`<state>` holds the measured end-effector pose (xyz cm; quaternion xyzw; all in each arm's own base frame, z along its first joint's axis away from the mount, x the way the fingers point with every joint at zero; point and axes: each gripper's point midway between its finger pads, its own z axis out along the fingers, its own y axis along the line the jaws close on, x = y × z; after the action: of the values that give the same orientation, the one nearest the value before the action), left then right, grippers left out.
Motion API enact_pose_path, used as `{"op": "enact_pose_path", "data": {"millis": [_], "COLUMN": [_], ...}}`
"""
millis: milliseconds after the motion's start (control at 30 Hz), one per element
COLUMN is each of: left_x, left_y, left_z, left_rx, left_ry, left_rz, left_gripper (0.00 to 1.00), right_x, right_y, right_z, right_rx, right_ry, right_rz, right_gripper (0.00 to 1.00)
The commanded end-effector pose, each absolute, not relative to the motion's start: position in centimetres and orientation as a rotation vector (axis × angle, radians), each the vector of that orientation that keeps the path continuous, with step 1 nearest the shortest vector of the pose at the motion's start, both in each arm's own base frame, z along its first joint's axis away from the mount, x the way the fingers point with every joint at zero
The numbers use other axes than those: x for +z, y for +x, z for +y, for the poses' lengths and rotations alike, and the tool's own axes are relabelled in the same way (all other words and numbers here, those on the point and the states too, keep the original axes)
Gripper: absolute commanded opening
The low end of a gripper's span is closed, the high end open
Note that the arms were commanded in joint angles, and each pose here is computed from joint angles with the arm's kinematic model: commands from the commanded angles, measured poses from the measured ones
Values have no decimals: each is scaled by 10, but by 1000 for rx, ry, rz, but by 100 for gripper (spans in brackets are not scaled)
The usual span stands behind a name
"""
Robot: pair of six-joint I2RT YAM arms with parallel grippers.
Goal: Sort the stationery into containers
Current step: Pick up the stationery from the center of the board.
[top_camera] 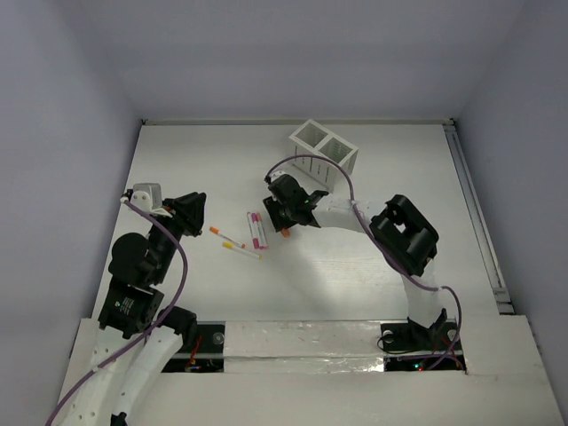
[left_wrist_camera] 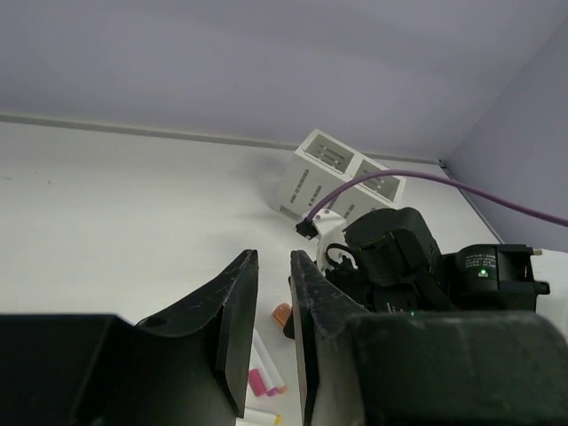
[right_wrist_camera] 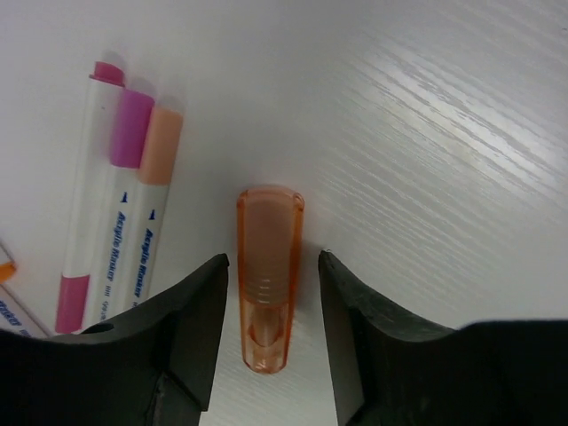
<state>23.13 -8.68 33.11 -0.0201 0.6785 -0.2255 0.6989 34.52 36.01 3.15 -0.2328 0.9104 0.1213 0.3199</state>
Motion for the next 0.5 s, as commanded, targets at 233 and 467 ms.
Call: {"op": "enact_pose_path", "data": {"millis": [233, 467], "left_x": [339, 328], "left_y": [235, 245], "left_z": [-85, -85], "left_rx": [-496, -478], "left_ry": [-70, -94], "left_rz": [1489, 1538], "left_gripper": [20, 20], "right_x": [78, 207], "right_y": [379, 438], "right_z": [366, 326], "right_rx": [241, 236], "right_ry": [-509, -324], "right_rz": [2263, 2001], "right_gripper": [6, 4]}}
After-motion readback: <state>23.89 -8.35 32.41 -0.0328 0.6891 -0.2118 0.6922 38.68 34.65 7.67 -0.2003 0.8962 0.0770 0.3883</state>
